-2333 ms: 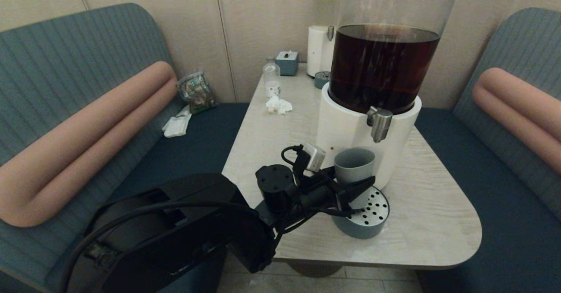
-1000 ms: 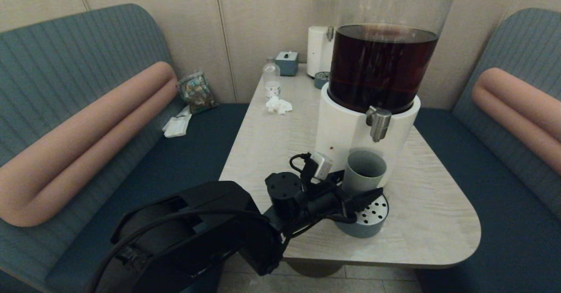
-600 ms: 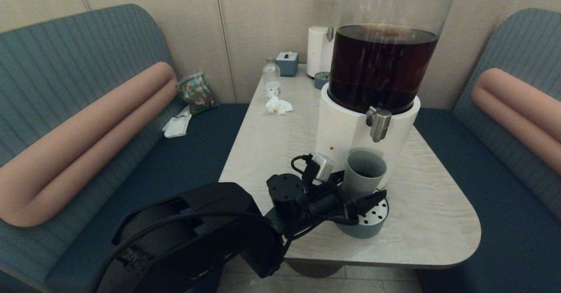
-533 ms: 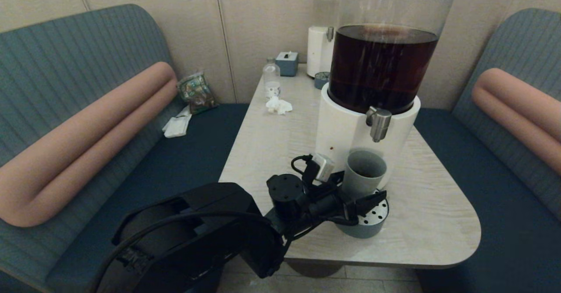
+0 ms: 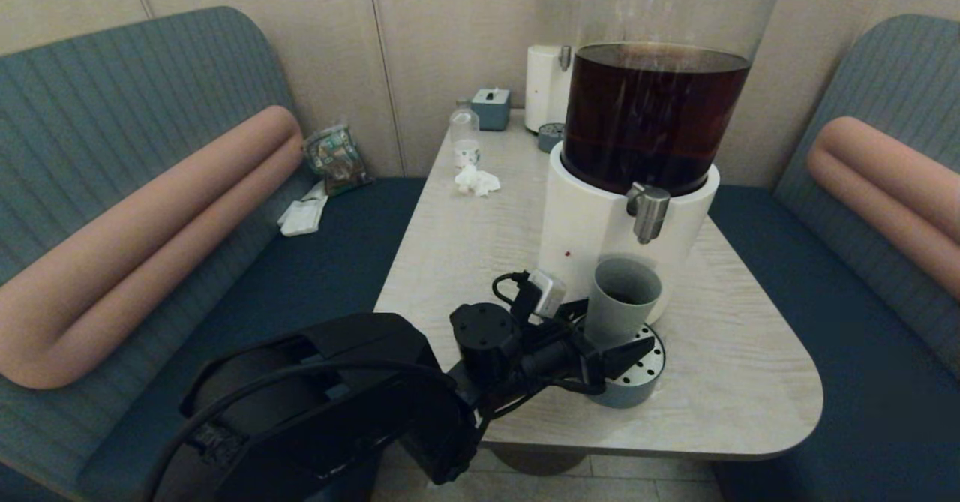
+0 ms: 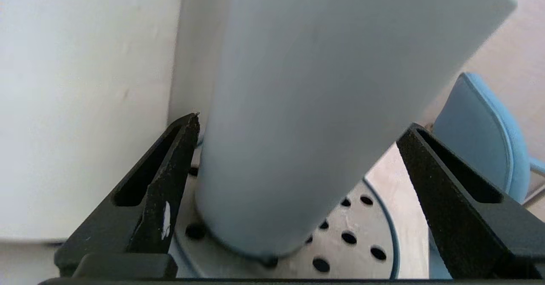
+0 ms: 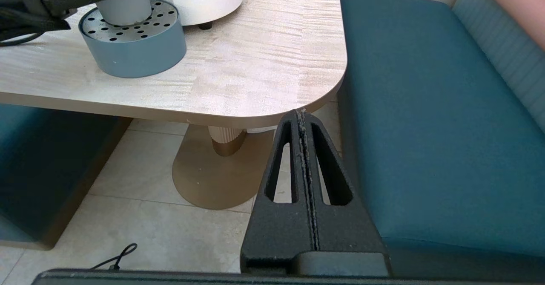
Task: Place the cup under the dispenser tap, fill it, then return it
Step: Place it under the water dispenser
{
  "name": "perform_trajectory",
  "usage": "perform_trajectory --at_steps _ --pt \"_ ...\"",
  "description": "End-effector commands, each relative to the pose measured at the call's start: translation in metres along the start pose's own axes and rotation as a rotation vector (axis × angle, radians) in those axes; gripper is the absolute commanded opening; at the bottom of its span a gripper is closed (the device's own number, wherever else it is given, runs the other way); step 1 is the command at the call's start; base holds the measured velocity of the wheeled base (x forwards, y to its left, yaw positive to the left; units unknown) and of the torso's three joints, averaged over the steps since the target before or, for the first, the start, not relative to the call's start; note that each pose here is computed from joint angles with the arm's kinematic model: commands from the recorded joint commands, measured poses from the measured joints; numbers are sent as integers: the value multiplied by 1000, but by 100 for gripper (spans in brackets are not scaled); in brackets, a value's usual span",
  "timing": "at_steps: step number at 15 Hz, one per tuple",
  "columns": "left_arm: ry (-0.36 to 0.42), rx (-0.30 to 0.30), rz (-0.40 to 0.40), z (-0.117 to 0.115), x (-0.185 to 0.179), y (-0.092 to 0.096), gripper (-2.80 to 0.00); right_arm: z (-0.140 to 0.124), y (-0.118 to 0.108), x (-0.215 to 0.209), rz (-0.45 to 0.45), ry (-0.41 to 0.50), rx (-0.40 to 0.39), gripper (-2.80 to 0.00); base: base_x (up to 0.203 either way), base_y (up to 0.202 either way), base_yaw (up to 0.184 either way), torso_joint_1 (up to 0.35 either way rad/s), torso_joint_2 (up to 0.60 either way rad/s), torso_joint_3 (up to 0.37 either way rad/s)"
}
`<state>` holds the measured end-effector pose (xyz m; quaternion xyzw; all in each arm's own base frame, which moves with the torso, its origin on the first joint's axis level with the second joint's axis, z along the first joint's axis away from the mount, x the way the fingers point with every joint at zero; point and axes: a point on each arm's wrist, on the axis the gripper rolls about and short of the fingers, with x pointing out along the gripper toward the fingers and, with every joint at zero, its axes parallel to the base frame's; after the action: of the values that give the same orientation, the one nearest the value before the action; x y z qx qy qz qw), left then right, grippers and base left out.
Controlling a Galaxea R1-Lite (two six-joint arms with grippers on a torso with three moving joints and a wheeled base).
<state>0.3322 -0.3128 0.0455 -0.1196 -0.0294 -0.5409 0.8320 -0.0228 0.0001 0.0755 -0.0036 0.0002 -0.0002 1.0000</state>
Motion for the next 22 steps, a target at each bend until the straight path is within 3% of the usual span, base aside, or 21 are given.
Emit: perform_trajectory --at_steps 1,8,19,22 --pt "-5 2 -5 6 -3 -3 0 0 0 0 0 0 0 -280 0 0 0 0 0 0" --pt "12 -6 1 22 -17 -13 0 0 0 0 0 0 0 -280 0 0 0 0 0 0" --pt "114 -42 24 30 -56 -32 0 0 0 0 0 0 0 -280 0 0 0 0 0 0" --pt "129 -50 28 41 -72 -42 0 0 0 0 0 0 0 -280 0 0 0 0 0 0"
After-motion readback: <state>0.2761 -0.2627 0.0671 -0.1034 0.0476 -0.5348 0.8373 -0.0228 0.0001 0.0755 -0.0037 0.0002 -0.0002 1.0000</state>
